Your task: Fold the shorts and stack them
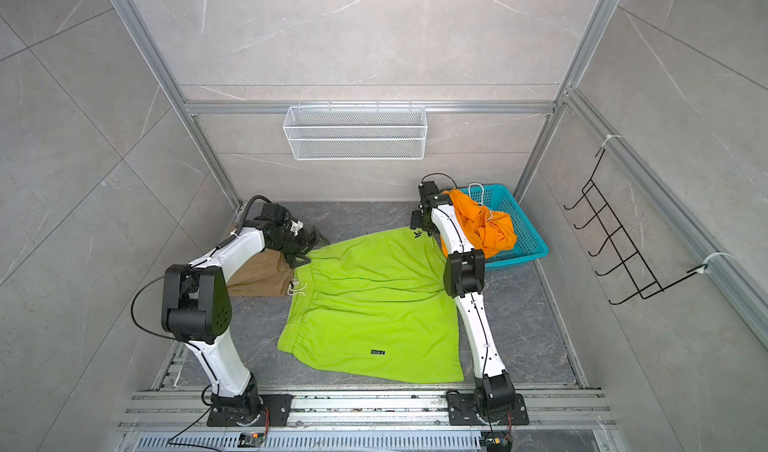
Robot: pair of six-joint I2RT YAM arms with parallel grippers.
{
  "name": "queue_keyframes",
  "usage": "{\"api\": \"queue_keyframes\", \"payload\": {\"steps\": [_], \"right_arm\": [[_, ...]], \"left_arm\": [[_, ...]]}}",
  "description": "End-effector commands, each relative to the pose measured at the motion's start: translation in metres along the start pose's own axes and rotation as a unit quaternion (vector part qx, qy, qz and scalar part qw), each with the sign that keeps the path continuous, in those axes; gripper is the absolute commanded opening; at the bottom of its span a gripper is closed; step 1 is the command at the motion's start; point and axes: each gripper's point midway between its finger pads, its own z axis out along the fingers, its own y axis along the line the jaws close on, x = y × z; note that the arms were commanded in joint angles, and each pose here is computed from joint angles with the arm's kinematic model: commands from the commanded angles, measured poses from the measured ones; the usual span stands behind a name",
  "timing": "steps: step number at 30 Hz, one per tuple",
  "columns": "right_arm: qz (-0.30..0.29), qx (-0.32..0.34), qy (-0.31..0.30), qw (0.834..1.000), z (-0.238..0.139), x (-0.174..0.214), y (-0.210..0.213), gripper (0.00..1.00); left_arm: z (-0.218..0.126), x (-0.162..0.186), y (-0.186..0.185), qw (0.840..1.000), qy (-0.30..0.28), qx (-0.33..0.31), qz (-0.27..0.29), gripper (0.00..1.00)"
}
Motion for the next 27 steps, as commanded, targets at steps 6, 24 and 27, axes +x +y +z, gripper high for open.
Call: {"api": "queue_keyframes", "payload": {"steps": [6,24,27], "right_arm": [[0.056,-0.045,0.035,0.997,0.034,0.019,0.009,0.35],[0.050,-0.136,-0.067,0.987,-0.150,-0.046,0.043,0.00],[0.043,-0.139,-0.065,0.987,-0.161,-0.042,0.045,0.00]], "left_arm": [[-0.003,0.005,-0.005,1.000,0.006,0.018,0.002,1.00],[-0.050,-0.032,0.070,0.988,-0.042,-0.144,0.027,0.98],[-0.040,-0.037,0.074,0.988,-0.028,-0.147,0.029,0.96]]}}
